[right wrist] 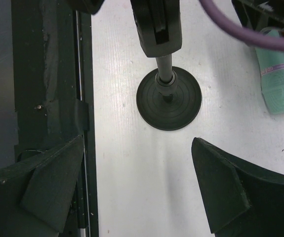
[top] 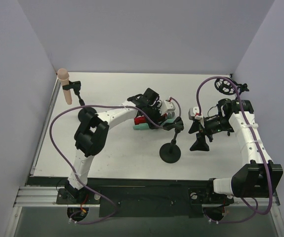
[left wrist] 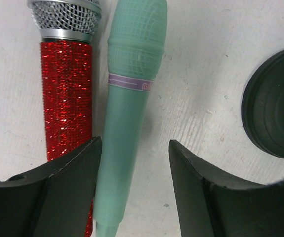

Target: Attach the microphones to the stand

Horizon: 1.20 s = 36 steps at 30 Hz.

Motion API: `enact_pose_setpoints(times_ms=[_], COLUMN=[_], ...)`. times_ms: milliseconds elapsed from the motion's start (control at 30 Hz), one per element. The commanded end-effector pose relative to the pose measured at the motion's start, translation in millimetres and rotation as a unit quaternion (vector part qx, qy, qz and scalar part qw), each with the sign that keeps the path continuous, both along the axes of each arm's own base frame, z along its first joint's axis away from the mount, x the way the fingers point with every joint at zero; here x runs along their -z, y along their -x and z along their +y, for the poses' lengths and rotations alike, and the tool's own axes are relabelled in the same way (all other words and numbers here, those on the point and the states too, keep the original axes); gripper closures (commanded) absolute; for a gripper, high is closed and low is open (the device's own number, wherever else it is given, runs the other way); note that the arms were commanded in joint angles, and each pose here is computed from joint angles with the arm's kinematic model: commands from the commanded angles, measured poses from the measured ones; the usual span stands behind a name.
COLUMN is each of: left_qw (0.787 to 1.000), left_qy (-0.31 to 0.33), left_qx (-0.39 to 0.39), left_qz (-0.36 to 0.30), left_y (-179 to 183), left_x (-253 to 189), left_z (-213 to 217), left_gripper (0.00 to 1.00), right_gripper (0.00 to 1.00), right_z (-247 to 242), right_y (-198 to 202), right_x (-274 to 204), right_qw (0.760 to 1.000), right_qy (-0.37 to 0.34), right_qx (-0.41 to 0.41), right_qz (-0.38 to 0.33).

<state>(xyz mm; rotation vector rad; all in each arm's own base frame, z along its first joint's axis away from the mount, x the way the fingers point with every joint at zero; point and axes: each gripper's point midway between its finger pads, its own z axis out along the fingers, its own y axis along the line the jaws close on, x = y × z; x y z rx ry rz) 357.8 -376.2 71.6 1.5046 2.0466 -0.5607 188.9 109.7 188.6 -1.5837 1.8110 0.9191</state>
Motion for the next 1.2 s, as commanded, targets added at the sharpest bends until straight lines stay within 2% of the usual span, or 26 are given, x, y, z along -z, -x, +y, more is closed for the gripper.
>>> enact_pose_setpoints(times_ms=[0,467,800,1033,1167], left_qw=[1.0,0.998,0.993,0.992,0.991], left_qy=[-0.017,-0.041,-0.098,-0.11,-0.113], left_qx=[0.005,0.012,0.003,-0.011,-0.042], left_qz=[-0.022,-0.035,-0.063,-0.067,-0.062], left_y=[-4,2,23,36,41], left_x=[-1,13,33,38,39], left_z=[-7,-10,0,1,6], left_gripper=[0.34,0.34,0.39,0.41,0.55], right_gripper=[0.15,0.15,0.15,0.15,0.15], right_z=[7,6,6,6,6], right_y=[48,48,48,49,49], right_x=[-19,-18,-19,-20,-20], right_qw=[0.992,0.992,0.992,0.992,0.992], right_qy=[-0.027,-0.025,-0.024,-0.024,-0.025], right_qx=[0.002,0.001,0.002,0.004,0.005], right_qz=[0.122,0.125,0.123,0.122,0.12])
